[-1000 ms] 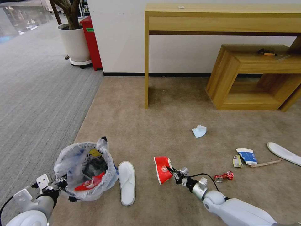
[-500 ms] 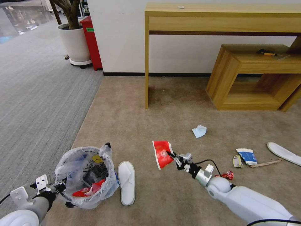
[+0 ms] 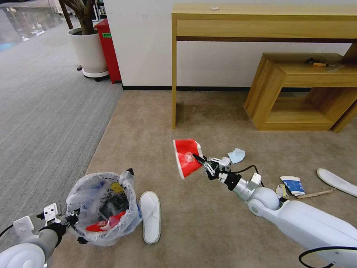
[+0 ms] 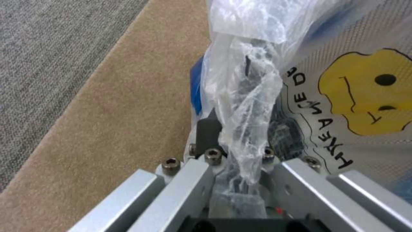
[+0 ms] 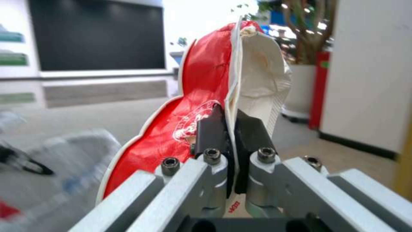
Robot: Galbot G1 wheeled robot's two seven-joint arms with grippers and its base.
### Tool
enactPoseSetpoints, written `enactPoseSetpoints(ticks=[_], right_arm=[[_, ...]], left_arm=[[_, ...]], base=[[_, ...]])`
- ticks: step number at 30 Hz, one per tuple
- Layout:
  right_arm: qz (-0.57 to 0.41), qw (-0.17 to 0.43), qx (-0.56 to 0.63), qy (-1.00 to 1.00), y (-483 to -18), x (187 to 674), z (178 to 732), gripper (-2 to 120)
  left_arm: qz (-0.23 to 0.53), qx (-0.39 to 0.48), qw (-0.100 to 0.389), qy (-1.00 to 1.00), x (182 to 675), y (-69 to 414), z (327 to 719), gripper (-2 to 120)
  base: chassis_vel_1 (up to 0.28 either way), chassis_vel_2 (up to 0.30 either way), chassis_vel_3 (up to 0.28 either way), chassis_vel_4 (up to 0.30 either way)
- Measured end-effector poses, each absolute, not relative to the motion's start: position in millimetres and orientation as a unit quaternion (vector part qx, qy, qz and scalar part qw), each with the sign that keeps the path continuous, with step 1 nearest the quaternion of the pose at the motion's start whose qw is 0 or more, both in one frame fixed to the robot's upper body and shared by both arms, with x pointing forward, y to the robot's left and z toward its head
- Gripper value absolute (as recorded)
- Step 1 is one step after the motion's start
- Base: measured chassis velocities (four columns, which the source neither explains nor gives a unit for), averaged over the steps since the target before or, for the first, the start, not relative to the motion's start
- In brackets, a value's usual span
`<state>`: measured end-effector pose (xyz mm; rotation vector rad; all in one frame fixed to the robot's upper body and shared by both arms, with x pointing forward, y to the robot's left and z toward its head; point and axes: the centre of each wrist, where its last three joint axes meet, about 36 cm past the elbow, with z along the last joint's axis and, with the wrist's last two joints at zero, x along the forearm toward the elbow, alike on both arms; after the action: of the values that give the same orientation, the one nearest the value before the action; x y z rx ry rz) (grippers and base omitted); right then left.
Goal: Pick up the trash bin and place the garbage on the floor into it.
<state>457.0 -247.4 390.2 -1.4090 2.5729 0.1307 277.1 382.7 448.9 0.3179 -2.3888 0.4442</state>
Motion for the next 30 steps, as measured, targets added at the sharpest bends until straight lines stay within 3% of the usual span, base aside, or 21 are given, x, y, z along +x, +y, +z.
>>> enactPoseSetpoints(ticks=[17, 30], right_arm=[[0.080, 0.132, -0.587, 0.795, -134, 466, 451, 0], [0.078, 0.102, -0.631, 0.766, -109, 448, 447, 0]], left_arm=[[0.172, 0.120, 0.326, -0.922, 280, 380, 452, 0], [0.174, 0.123, 0.322, -0.923, 281, 379, 451, 0]], base=[[0.000, 0.000, 0.000, 0.000], [0.000, 0.000, 0.000, 0.000]])
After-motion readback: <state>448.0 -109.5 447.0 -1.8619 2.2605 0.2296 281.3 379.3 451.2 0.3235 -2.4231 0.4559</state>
